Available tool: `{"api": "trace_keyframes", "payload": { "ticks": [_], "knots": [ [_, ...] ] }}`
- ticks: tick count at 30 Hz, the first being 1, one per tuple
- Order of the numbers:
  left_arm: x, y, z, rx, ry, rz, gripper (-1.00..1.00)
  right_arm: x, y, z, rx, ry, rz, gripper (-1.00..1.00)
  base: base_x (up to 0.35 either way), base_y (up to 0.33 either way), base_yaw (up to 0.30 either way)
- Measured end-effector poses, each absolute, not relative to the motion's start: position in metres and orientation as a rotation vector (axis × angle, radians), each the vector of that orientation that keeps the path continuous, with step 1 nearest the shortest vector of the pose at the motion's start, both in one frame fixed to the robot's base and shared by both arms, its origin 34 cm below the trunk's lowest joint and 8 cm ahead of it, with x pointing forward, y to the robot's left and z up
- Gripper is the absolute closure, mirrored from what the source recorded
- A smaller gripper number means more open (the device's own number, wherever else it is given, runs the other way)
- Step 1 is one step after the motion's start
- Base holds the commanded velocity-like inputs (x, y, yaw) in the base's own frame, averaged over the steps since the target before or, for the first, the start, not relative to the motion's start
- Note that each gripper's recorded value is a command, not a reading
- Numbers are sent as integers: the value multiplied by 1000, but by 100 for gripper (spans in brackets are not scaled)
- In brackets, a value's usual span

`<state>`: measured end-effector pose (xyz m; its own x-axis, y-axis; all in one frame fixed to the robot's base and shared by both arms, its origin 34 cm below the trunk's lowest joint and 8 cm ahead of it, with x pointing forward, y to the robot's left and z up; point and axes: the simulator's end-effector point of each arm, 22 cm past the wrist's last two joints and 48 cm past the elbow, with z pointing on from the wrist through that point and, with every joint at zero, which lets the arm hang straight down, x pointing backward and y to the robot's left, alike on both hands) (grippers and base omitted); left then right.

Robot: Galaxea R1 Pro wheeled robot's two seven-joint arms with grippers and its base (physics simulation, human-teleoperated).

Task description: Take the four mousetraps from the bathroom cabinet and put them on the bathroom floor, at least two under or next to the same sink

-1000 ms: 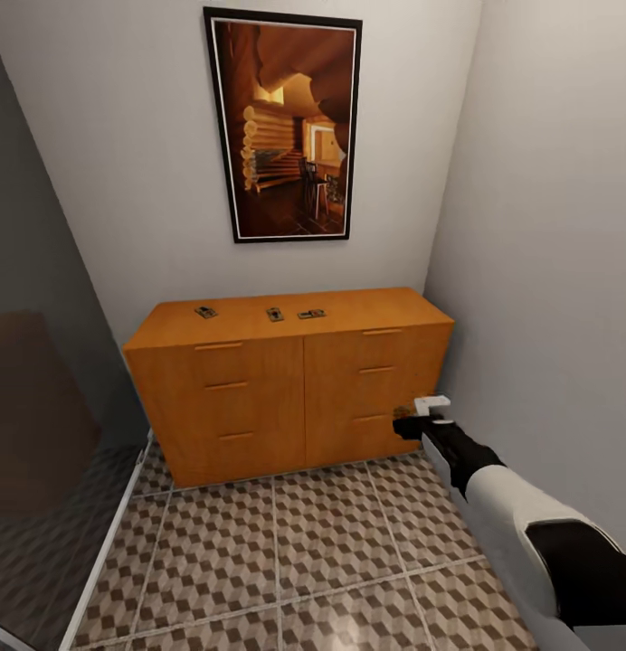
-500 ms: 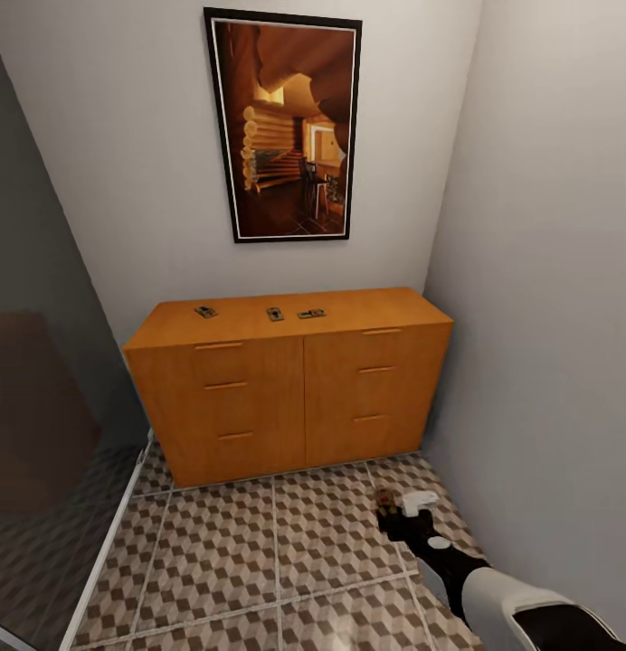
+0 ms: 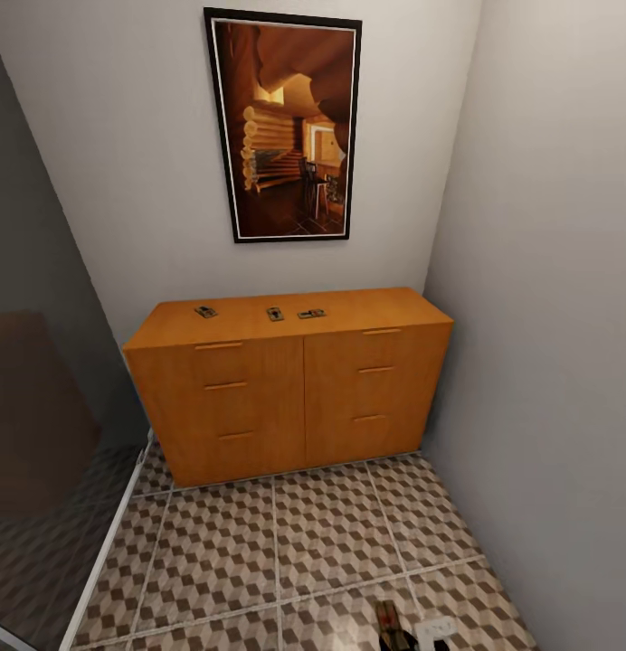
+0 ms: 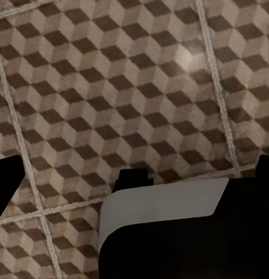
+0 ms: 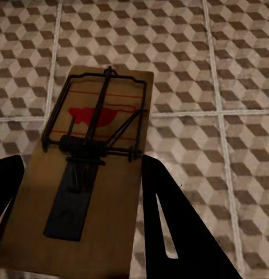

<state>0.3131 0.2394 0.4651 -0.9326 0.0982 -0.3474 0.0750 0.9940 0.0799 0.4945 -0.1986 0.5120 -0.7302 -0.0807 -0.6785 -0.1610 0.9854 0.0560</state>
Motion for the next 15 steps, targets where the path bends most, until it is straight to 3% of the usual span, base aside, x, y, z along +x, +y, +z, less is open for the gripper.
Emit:
{"api": "trace_keyframes", "payload": {
  "ticks": [15],
  "knots": [
    [484,196,580,94,2637,19,-100,465,-196,504,-162,2405,152,100,0,0,0]
  ]
}}
